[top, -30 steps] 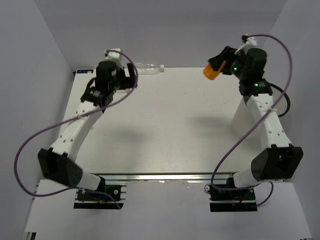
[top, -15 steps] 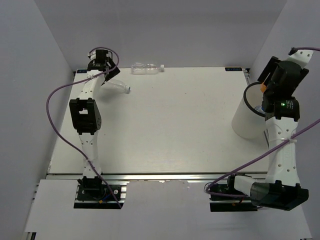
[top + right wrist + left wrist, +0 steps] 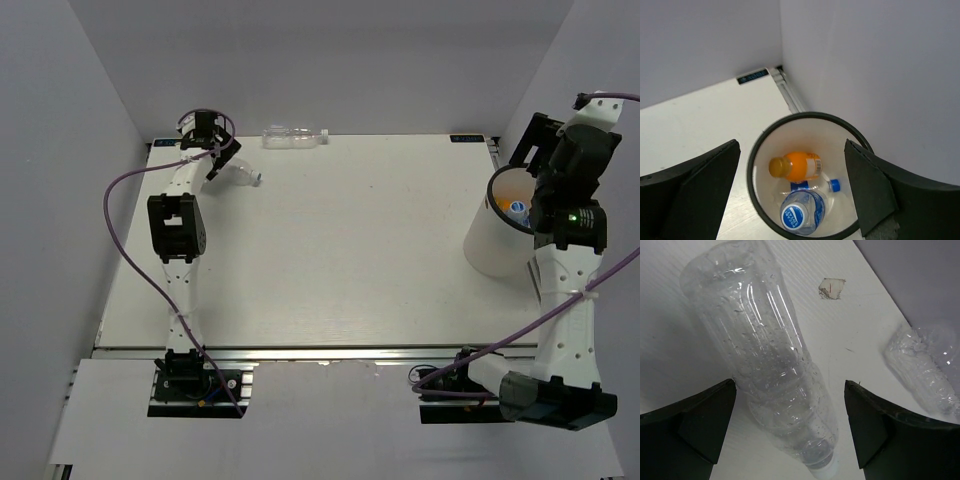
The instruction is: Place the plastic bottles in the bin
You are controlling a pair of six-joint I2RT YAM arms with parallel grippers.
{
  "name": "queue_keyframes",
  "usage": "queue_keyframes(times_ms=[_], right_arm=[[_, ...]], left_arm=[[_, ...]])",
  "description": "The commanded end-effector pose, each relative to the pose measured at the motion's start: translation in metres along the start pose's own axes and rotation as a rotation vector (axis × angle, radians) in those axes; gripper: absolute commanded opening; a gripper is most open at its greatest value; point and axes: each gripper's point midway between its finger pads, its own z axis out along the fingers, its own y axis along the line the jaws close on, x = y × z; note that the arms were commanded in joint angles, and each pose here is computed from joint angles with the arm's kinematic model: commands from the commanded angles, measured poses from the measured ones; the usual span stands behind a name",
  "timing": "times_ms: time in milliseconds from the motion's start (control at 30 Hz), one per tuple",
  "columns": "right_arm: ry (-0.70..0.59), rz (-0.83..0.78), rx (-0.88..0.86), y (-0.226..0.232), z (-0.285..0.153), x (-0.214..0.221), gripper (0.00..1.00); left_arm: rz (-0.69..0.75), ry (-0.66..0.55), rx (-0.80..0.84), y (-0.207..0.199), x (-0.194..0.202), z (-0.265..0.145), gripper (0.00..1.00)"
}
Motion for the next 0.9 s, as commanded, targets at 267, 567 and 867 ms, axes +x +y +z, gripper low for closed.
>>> queue_keyframes(times_ms=[267, 567, 867], right_arm=[[-0.137, 0.057, -0.216, 0.032, -0.024, -0.053, 0.89], [-0.060, 0.024, -0.518, 0.086, -0.029, -0.037, 0.89], [-0.002, -0.011, -1.081, 0.208, -0.074, -0.005, 0.89]], left_arm=[[-0.004, 0.033, -0.020, 0.009, 0.010, 0.006, 0.75], [0.179, 0.065, 0.097, -0.002, 0.003, -0.061, 0.29], [0.733, 0.020, 0.700, -0.099, 0.085, -0.258, 0.39]])
